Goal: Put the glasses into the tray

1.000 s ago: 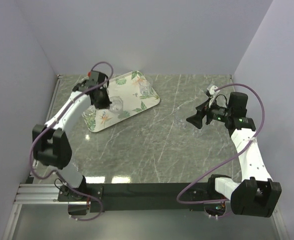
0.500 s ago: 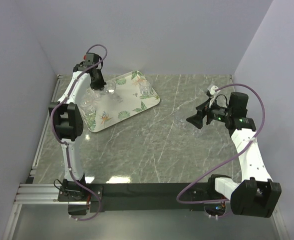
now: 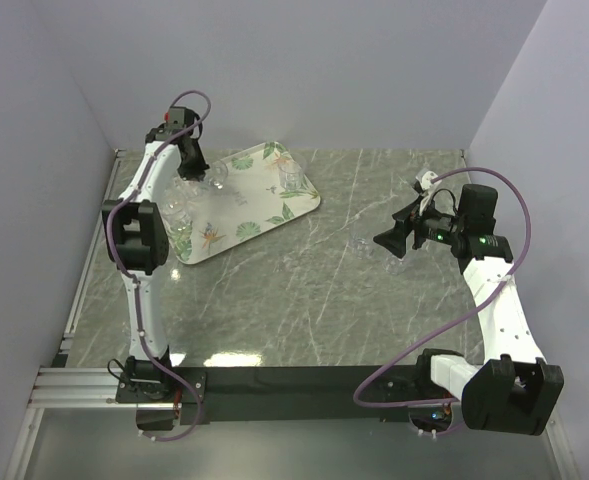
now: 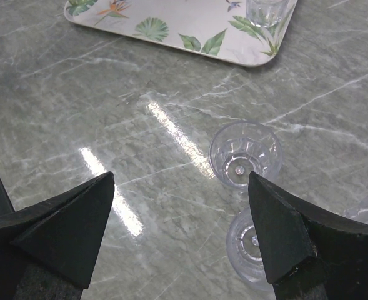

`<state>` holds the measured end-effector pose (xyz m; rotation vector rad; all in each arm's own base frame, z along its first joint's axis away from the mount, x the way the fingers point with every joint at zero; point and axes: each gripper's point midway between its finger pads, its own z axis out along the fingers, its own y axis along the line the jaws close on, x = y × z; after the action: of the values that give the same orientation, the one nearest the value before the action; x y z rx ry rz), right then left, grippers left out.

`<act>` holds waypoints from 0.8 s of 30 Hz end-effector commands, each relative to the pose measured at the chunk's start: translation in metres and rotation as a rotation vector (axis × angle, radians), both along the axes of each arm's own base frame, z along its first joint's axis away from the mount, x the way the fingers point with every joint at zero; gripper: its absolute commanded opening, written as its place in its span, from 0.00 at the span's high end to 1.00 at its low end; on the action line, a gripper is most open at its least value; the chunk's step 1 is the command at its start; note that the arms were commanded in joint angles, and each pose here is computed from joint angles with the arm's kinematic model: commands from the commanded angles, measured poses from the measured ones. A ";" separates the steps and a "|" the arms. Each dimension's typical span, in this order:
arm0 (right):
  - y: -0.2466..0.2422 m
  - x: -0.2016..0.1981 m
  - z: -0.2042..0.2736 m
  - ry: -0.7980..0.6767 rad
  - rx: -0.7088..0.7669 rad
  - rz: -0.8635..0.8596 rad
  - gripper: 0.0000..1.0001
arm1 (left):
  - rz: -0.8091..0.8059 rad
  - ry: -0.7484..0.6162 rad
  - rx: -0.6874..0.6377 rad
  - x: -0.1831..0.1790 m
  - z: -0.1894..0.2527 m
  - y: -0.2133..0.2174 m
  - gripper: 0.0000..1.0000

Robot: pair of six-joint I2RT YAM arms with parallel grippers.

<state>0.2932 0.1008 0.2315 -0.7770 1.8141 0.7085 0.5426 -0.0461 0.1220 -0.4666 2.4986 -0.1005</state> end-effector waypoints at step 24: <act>-0.009 -0.001 0.005 -0.046 -0.047 -0.018 0.06 | -0.035 -0.299 -0.114 0.001 0.128 -0.013 0.43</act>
<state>0.2946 0.0956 0.2291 -0.7730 1.8239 0.6839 0.5538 -0.0532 0.1525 -0.4611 2.4245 -0.1943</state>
